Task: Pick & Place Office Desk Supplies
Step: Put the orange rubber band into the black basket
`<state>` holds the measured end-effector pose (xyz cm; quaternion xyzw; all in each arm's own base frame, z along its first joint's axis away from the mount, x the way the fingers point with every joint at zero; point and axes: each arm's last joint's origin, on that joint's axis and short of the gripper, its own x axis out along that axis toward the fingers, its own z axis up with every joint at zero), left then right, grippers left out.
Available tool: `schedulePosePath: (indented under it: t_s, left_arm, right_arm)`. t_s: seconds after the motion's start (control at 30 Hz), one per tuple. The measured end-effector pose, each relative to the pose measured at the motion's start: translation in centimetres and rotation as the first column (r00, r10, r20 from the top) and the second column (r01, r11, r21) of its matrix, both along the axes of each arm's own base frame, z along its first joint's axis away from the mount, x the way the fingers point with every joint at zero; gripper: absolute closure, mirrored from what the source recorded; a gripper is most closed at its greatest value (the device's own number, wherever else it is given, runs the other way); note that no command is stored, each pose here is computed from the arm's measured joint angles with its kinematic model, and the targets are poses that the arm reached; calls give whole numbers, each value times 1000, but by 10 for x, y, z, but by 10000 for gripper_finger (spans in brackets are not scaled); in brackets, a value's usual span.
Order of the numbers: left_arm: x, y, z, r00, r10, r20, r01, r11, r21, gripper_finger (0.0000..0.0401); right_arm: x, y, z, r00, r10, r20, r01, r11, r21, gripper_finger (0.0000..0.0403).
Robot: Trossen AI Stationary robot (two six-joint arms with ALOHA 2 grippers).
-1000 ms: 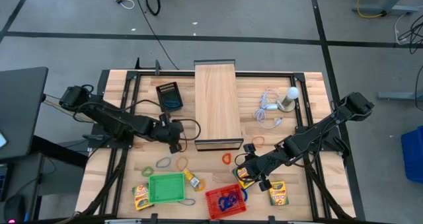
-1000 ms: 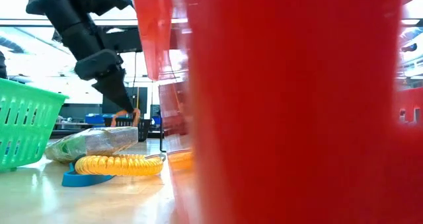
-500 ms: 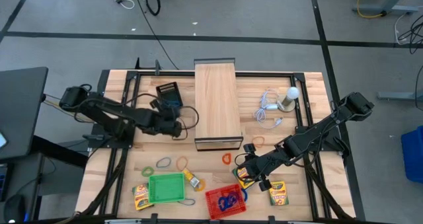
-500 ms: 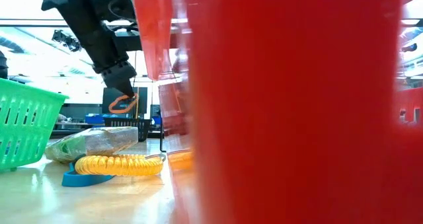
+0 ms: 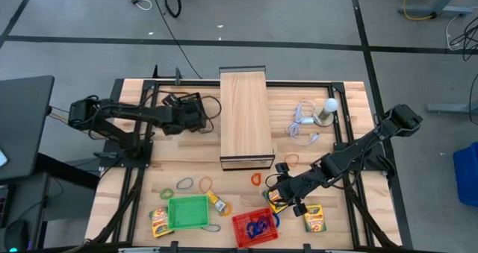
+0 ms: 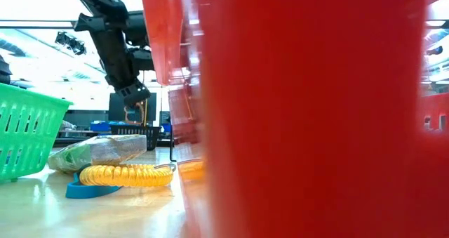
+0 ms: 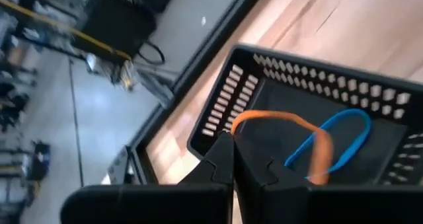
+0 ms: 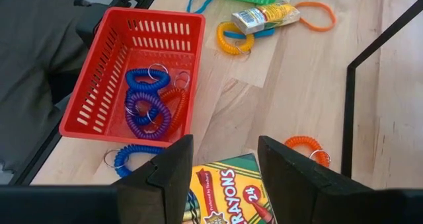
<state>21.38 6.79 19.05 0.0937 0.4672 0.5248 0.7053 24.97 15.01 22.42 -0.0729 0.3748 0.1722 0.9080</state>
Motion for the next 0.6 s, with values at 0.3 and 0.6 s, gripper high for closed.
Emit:
schedulePosePath:
  t_s: [0.3,0.6]
  left_arm:
    - [-1,14,-3,999,-1,35,6,990,-142,358]
    - [0,14,-2,999,-21,40,27,988,-155,268]
  right_arm:
    - [0,0,0,1000,0,-2,0,1000,-2,225]
    - [0,0,0,1000,0,-3,0,1000,-2,225]
